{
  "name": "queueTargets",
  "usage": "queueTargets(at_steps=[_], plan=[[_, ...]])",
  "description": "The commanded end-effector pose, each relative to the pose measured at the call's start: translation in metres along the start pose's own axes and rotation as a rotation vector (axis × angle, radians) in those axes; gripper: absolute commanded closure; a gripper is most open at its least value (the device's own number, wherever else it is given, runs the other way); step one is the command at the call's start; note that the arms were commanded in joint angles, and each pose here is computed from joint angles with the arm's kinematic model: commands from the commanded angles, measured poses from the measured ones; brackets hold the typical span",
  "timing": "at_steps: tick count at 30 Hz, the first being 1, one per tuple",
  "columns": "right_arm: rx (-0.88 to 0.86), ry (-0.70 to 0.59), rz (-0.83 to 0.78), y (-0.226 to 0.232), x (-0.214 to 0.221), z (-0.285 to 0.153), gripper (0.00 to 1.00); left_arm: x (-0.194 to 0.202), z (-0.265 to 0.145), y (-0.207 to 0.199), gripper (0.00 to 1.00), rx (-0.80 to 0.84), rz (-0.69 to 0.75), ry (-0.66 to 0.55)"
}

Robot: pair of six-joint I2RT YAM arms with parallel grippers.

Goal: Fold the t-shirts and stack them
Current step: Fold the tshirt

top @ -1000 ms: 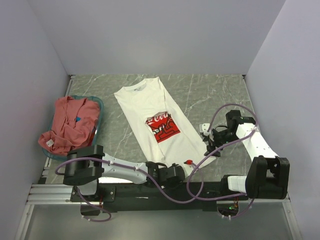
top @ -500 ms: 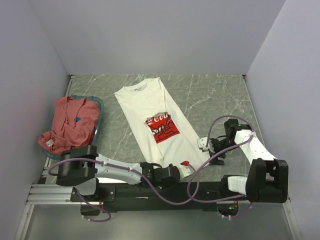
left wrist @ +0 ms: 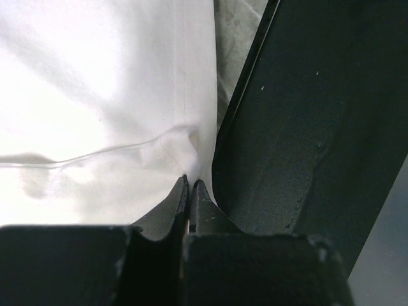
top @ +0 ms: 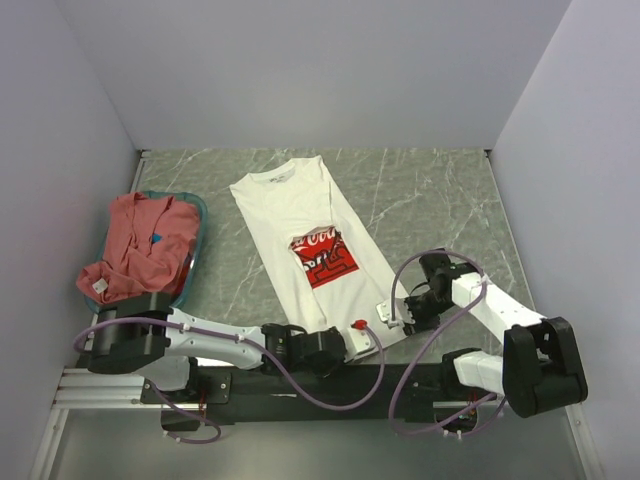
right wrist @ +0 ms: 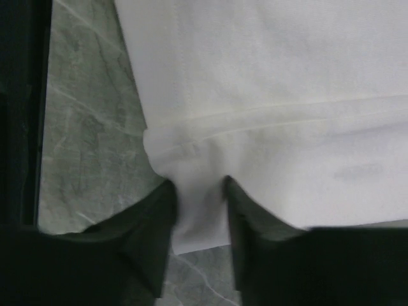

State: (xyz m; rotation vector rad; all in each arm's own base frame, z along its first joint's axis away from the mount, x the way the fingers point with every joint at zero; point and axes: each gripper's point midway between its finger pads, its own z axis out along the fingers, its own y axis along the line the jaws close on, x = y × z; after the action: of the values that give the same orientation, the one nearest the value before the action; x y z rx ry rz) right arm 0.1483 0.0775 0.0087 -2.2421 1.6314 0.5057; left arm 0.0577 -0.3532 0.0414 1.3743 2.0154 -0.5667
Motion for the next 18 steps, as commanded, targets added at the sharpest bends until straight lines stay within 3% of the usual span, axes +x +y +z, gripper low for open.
queueTargets(at_steps=[1,3,5,6,14,18], plan=[[0.063,0.098,-0.030,-0.014,0.020,0.009,0.63,-0.018,-0.007,-0.009,0.99,0.072,-0.026,-0.079],[0.069,0.081,-0.022,-0.017,0.016,0.007,0.70,-0.020,-0.008,-0.007,0.99,0.079,-0.037,-0.095],[0.071,0.062,-0.007,-0.018,0.010,0.003,0.84,-0.016,-0.009,-0.002,0.99,0.086,-0.049,-0.092],[0.085,0.050,0.001,-0.024,0.006,-0.001,1.00,-0.019,-0.011,0.000,0.99,0.091,-0.052,-0.103],[0.126,-0.103,0.106,-0.064,-0.041,-0.041,1.00,-0.042,-0.032,0.062,0.99,0.035,-0.109,-0.185],[0.186,-0.100,0.209,-0.119,-0.058,-0.070,1.00,-0.061,-0.040,0.097,0.99,-0.023,-0.127,-0.237]])
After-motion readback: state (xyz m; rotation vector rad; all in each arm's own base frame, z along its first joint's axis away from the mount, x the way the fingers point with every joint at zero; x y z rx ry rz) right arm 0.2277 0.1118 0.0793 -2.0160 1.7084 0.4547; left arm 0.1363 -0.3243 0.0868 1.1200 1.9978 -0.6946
